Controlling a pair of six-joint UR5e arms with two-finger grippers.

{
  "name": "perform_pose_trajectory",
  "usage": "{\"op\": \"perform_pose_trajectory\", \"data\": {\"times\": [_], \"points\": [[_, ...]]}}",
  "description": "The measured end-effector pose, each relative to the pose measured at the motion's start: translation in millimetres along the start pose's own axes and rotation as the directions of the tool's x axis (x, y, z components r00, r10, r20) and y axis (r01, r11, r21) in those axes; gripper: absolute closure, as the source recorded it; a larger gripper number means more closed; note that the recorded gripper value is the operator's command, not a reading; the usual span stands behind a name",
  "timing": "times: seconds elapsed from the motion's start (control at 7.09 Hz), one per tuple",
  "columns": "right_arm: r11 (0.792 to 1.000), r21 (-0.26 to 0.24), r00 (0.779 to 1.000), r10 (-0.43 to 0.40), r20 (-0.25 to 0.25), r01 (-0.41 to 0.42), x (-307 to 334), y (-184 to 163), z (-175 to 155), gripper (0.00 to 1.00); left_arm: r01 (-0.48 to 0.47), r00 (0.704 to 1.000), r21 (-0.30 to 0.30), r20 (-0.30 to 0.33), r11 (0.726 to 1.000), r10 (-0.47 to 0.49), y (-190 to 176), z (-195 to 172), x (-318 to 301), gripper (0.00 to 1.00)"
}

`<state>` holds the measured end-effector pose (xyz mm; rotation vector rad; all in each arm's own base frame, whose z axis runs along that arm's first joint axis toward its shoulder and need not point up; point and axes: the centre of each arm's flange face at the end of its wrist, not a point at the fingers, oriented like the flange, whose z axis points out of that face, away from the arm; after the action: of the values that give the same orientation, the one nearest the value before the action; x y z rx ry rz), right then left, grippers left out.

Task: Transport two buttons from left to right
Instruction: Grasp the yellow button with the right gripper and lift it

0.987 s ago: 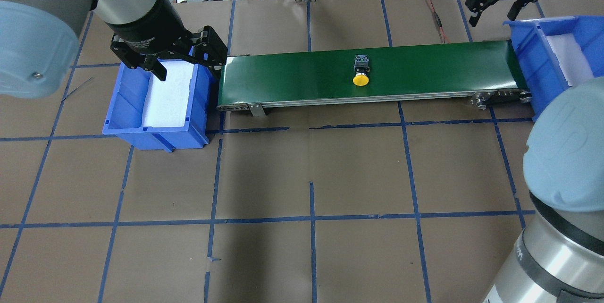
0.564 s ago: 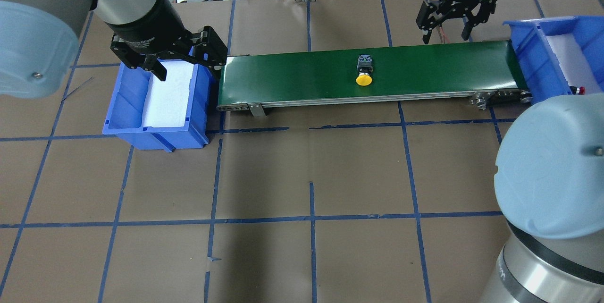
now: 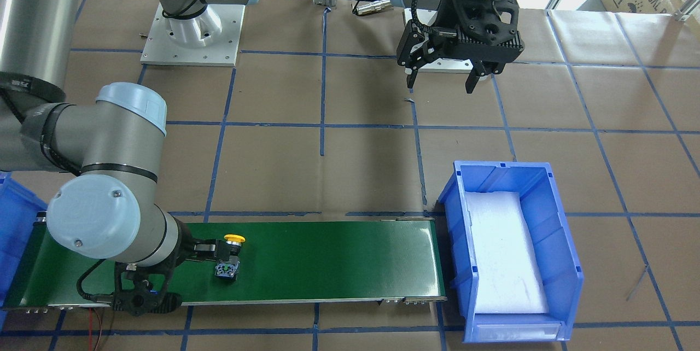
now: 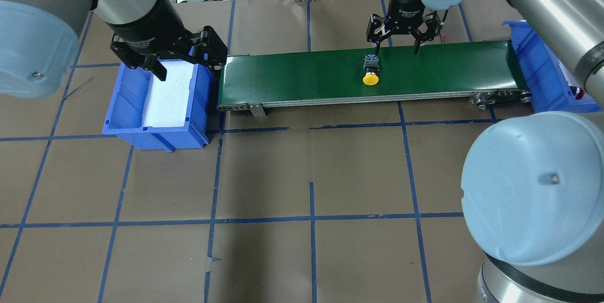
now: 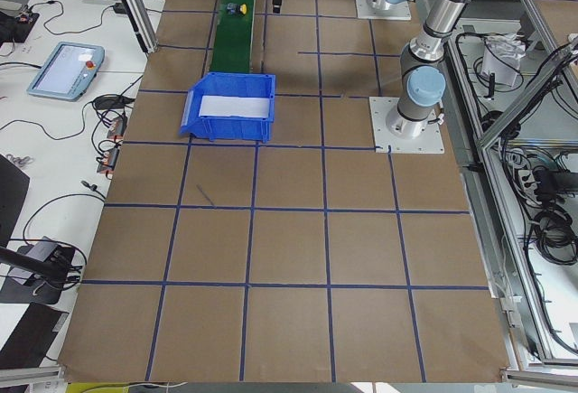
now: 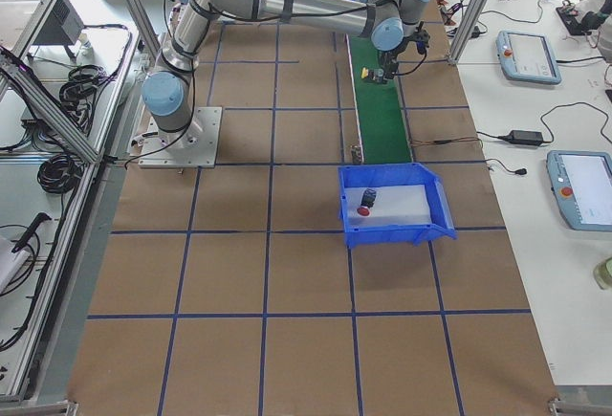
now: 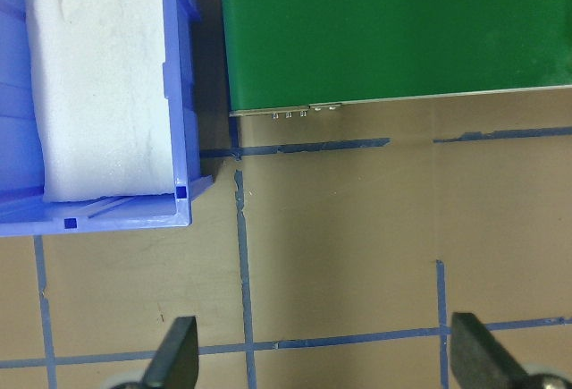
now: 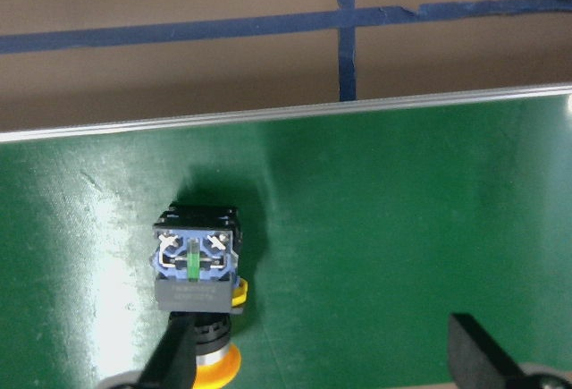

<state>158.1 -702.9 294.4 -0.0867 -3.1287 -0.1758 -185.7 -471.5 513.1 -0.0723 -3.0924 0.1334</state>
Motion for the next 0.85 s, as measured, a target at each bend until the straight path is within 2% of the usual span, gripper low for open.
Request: {"op": "perform_pose_trajectory", "data": {"times": [0.28, 0.56, 0.71, 0.85], "points": [[0.998, 0.061, 1.0, -0.003, 0.008, 0.002, -2, 1, 20, 0.01, 0.0, 1.0, 0.0, 0.0, 1.0, 0.0, 0, 0, 0, 0.0], [0.995, 0.097, 1.0, 0.004, 0.014, -0.005, -6, 1, 22, 0.01, 0.0, 1.0, 0.0, 0.0, 1.0, 0.0, 0, 0, 0, 0.0], [0.994, 0.108, 1.0, 0.005, 0.015, -0.007, -7, 0, 23, 0.04, 0.0, 1.0, 0.0, 0.001, 1.0, 0.0, 0, 0, 0, 0.0], [0.995, 0.104, 1.0, 0.005, 0.015, -0.007, -7, 0, 29, 0.45, 0.0, 1.0, 0.0, 0.001, 1.0, 0.0, 0, 0, 0, 0.0]]}}
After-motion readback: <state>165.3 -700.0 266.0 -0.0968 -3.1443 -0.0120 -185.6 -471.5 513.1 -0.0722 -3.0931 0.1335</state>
